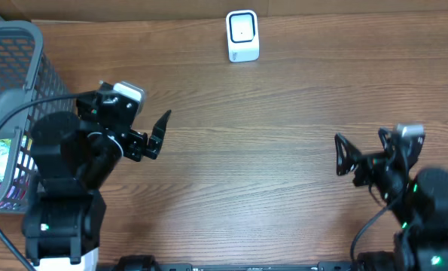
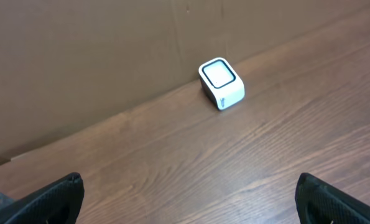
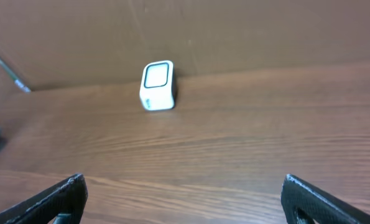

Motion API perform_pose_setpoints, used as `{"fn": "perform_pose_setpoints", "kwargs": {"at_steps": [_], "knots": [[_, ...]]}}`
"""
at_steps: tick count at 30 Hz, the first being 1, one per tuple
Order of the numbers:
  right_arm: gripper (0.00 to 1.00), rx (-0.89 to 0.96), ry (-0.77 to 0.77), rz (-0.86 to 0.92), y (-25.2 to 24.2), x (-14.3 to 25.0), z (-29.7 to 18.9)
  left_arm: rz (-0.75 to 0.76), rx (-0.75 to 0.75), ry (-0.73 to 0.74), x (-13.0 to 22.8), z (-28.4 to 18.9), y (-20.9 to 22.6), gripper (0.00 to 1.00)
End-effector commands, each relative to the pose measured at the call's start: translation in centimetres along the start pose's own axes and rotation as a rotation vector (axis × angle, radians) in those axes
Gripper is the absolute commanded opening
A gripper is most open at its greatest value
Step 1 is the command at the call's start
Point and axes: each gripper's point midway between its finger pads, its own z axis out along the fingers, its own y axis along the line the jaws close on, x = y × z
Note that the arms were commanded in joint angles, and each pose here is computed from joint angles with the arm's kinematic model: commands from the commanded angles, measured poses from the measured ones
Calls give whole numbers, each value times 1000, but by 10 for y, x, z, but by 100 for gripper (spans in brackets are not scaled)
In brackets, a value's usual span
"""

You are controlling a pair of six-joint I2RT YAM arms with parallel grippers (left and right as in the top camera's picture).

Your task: Scan the item barcode

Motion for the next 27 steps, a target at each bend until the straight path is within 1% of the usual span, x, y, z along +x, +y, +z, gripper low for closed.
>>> {"fn": "perform_pose_setpoints", "kwargs": {"at_steps": [1,4,7,10,14,16,18,20,22,27], "knots": [[100,-27,52,6,12,-31,1,51,11,-11,-18,-11,1,99],[100,-7,155,32,12,-40,7,31,51,-22,-23,-13,-6,99],[100,-4,216,46,12,-46,15,-10,171,-53,-28,-16,-26,100],[100,-31,260,68,15,-43,24,-48,254,-51,-26,-18,-41,99],[100,-96,286,82,24,-39,30,-51,279,-58,-28,-19,-45,100],[100,-109,291,85,26,-38,31,-82,264,-76,-34,-16,-40,100],[100,-108,291,86,26,-38,31,-181,154,-80,-40,-9,-18,100],[100,-109,291,86,26,-38,31,-274,-4,-80,-44,-4,13,100],[100,-108,292,86,26,-38,31,-329,-122,-71,-50,-4,37,100],[100,-108,294,87,26,-38,31,-512,-526,36,-54,-19,113,100]]}}
